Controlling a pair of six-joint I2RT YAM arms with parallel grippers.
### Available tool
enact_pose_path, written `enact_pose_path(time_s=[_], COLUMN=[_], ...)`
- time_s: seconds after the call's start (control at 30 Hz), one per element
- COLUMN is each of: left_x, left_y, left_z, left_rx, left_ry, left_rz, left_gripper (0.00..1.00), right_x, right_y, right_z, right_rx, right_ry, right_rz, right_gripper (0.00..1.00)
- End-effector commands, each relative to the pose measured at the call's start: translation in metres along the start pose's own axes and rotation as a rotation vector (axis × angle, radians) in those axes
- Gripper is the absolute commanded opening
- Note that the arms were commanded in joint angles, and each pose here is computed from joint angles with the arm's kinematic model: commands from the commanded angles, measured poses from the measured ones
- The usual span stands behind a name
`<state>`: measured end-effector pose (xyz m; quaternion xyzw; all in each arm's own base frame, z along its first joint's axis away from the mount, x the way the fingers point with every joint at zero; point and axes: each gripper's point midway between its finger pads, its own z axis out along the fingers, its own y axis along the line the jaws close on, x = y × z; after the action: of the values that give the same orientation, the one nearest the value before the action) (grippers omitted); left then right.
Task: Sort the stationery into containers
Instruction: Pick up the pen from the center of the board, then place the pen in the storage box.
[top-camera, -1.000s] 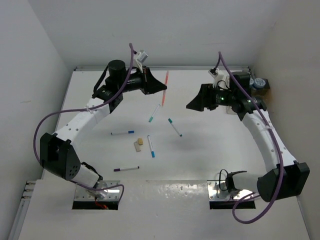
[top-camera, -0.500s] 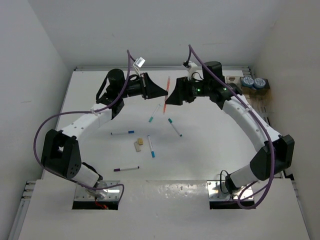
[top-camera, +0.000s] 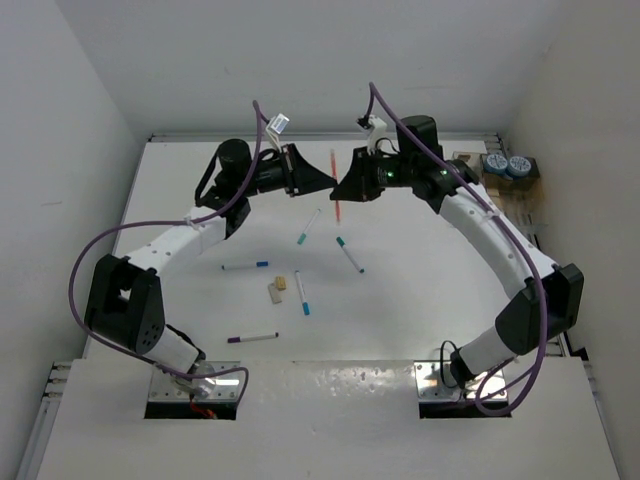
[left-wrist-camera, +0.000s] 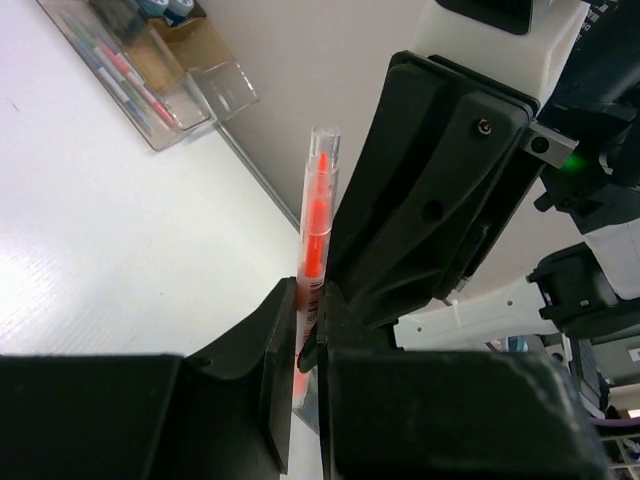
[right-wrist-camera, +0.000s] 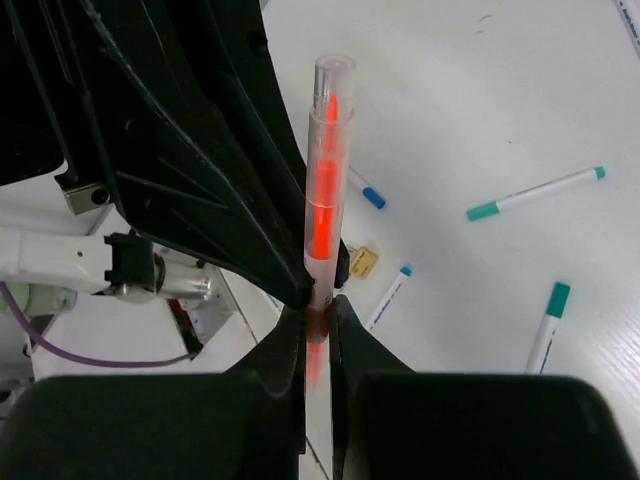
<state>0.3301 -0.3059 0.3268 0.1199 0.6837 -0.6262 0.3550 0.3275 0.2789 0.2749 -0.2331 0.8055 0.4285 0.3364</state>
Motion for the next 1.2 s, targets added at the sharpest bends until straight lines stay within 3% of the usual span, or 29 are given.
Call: enact_pose_path(time_s=[0.0,0.03,0.13,0.17,0.2,0.27,0.37,0.57,0.73,0.83,1.1,1.13,1.17], left_x=[-0.001,-0.006,-0.014,-0.022,-0.020,-0.024,-0.041,-0.052,-0.033,-0.021,-0.018,-0.017,-0.016], left_y=[-0.021,-0.019,0.009,0.015,0.036,0.056,0.090,0.116,0.122,0.130,0.151,0.154,0.157], left_z=[-0.002,-0.004,-0.011,-0.012,-0.018,-0.026,-0.046,-0.079,-0.081,-0.086,-0.111,-0.117,-0.120], left_rx=[0.072,0.061,-0.066,-0.096,-0.190,-0.301,-0.499,-0.739,-0.719,-0.715,-0.854,-0.883,-0.895], left_ry=[0.019,0.009,0.001,0.000,0.025,0.090,0.084,0.076,0.191,0.243,0.314,0.326,0.337], left_rz=[0.020,0.030,0.038,0.126,0.103,0.189,0.294,0.502,0.551,0.566,0.606,0.605,0.607], left_gripper=[0.14,0.44,1.00,1.00,1.00,1.00,1.00,1.00,1.00,1.00,1.00,1.00,0.99], right_x=[-0.017,-0.017,-0.017,-0.020,-0.022,-0.024,-0.024,-0.001,0.006,0.000,0.046,0.049,0.054], right_y=[-0.018,-0.023,-0.046,-0.062,-0.070,-0.110,-0.171,-0.301,-0.370,-0.389,-0.435,-0.436,-0.439], right_z=[-0.006,-0.009,-0.024,-0.035,-0.041,-0.070,-0.118,-0.202,-0.215,-0.213,-0.181,-0.178,-0.177], right_rx=[0.089,0.115,0.174,0.210,0.236,0.348,0.505,0.853,0.932,0.961,0.997,0.996,0.995], right_ry=[-0.060,-0.062,-0.081,-0.094,-0.104,-0.119,-0.139,0.006,0.094,0.114,0.257,0.266,0.280], right_rz=[-0.079,-0.090,-0.056,-0.039,-0.043,-0.026,0.022,0.004,0.051,0.036,0.056,0.058,0.065], right_gripper=[0.00,0.00,0.00,0.00,0.00,0.00,0.00,0.00,0.00,0.00,0.00,0.01,0.09])
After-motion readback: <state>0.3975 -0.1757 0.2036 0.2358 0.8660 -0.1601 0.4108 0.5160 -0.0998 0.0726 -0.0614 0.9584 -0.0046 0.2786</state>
